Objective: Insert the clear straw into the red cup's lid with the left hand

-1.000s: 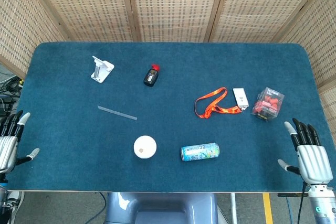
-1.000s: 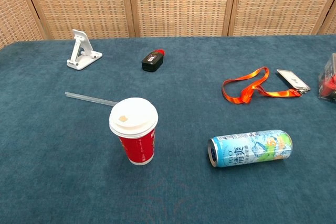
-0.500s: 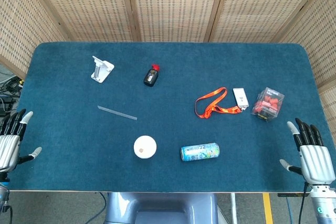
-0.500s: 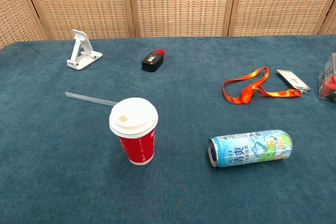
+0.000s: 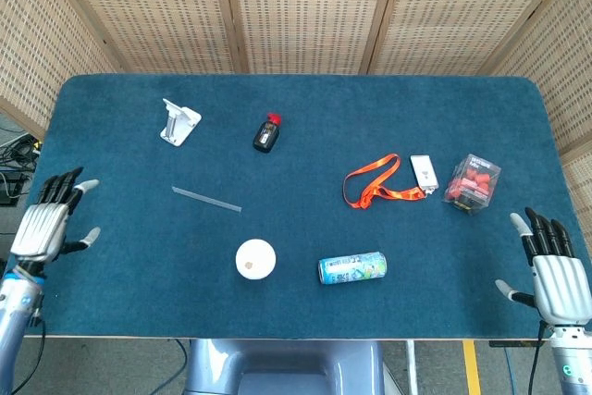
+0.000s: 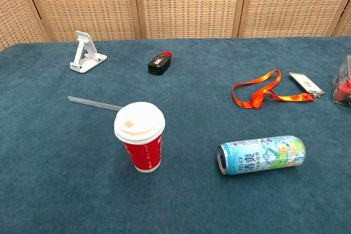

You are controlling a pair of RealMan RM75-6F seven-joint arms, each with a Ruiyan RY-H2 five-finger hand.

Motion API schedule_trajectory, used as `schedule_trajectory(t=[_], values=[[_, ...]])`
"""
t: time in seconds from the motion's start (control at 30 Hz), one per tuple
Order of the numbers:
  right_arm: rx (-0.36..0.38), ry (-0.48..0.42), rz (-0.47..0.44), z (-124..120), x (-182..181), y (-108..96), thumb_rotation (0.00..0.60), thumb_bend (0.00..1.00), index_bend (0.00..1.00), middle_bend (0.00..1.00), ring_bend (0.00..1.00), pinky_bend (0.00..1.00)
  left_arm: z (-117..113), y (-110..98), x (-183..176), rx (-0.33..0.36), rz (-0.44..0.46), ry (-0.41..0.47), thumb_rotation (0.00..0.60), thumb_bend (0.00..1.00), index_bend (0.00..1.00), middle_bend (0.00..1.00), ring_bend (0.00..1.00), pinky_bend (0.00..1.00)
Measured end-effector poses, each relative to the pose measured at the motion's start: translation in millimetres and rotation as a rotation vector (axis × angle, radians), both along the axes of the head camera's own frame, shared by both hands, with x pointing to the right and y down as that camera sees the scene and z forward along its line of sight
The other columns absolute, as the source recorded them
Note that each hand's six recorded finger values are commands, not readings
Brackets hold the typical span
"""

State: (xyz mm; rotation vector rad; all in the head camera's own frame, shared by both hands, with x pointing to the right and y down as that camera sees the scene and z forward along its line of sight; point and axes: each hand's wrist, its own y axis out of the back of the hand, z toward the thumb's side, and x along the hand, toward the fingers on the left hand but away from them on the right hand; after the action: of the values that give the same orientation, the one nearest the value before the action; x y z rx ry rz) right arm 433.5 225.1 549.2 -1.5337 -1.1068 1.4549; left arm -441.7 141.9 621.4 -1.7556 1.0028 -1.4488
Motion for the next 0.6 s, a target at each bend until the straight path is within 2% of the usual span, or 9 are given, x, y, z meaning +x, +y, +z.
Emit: schedule_trajectory(t=[0.17,0.27,0.43,0.6], values=[[-0.001,0.000,0.010,1.3,3.0,-1.5,0.600,0.07,0.02,0.00,0.00,0.00,23.8,-34.1,25.0,-0.052,0.066,0.011,0.600,0.32,0.34,0.00,0.00,0.00],[-0.006,-0.001,0.022,3.2,6.6,-2.5,0.600,0.07,0.02,0.00,0.00,0.00,34.4,-49.7,43.3,-0.060,0.117,-0.007,0.600,0.33,0.36,0.00,0.00,0.00],[-0.009,-0.010,0.040,4.7,11.9,-4.2,0.600,0.07,0.02,0.00,0.00,0.00,51.5,-64.4,72.1,-0.081,0.189,-0.048,0.600,0.37,0.37,0.00,0.00,0.00],[-0.009,-0.024,0.056,4.5,16.2,-5.7,0.600,0.07,0.02,0.00,0.00,0.00,67.5,-71.5,96.2,-0.113,0.232,-0.073,0.600,0.37,0.40,0.00,0.00,0.00]])
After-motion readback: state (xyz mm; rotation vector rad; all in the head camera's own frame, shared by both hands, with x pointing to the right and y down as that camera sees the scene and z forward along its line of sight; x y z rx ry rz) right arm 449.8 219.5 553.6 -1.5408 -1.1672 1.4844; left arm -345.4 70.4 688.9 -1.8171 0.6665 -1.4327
